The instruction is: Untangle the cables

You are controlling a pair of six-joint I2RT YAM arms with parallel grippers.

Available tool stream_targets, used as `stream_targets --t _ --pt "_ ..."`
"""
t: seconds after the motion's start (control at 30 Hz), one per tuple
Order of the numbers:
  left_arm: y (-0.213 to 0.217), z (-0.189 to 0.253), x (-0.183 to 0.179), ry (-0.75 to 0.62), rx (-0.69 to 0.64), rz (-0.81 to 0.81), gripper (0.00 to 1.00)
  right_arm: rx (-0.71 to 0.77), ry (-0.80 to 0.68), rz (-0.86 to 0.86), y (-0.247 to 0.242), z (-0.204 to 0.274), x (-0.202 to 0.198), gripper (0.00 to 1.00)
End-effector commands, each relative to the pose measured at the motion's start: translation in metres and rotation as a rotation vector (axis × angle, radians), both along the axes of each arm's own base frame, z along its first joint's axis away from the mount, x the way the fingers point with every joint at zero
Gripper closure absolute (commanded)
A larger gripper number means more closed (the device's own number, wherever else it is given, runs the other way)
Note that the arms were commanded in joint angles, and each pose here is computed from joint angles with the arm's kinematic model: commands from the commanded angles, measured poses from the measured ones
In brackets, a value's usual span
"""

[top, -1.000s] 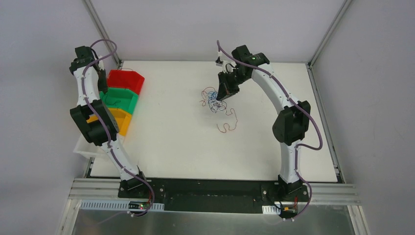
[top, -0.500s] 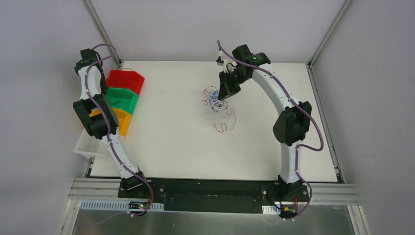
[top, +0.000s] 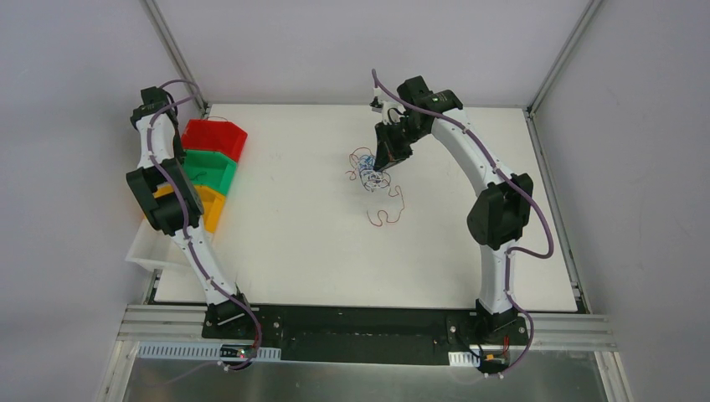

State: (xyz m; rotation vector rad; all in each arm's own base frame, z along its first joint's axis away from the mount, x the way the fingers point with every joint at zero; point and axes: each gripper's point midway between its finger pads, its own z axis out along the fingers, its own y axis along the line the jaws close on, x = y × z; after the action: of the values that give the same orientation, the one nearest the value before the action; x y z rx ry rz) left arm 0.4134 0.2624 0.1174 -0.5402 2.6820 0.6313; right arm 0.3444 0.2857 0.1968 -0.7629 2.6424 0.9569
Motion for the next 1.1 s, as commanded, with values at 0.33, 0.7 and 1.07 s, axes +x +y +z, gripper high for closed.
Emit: stream_targets --t 0.33,0.7,1.07 --pt "0.013 -0.011 -0.001 0.005 -0.003 0.059 0.72 0.0 -0.052 0.0 -0.007 0.019 -0.003 1.0" --pt "0.009 -0.023 0.003 -0.001 -0.041 0.06 0.78 -0.013 -0.056 -0.019 -0.014 0.019 -0.001 1.0" --pt "0.004 -0.022 0.01 -0.006 -0.052 0.016 0.98 -0.02 -0.053 -0.023 -0.017 0.018 -0.001 1.0"
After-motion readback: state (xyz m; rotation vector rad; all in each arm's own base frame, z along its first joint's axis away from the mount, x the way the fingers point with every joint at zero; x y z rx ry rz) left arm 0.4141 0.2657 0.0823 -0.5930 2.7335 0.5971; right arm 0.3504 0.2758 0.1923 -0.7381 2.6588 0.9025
